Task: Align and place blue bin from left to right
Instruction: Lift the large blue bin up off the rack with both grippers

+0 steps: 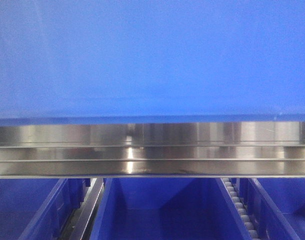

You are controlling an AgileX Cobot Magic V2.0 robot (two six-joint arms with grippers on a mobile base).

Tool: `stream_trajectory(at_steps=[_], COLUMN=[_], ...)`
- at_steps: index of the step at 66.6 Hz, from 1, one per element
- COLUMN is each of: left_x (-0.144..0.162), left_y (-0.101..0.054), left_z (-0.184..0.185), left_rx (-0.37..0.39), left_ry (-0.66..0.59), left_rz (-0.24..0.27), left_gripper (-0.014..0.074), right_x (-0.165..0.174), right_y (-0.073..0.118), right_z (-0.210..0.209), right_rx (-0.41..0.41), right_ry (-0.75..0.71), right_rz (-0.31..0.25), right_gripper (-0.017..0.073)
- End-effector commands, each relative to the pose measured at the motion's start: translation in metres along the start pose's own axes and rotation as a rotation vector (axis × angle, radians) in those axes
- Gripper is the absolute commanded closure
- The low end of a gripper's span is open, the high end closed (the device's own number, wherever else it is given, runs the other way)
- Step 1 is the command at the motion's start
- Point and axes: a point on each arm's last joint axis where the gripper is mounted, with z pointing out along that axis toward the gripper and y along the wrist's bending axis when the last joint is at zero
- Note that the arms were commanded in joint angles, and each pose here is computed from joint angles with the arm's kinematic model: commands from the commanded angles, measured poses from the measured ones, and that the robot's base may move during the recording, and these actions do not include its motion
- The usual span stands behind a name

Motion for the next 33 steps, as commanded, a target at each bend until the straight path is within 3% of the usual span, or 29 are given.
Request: stream_trajectory(at_steps=[1,33], left_x=[-0.0082,-0.0085], left_y=[0.002,0.0023], left_z=[-0.0112,-0.0113], left_rx=[0.026,0.023], left_ry=[-0.091,-0.094], left_rz=[0.005,0.006], left_gripper=[0.0704,0.0704], right_x=[-0.0098,-0.0125], right_y=[-0.0041,-0.0015], right_z=[-0.0116,-0.0119], right_rx=[-0.011,-0.039], right_ry=[-0.103,-0.133], right_rz=[-0.013,-0.014], right_gripper=[0.0637,0.0637])
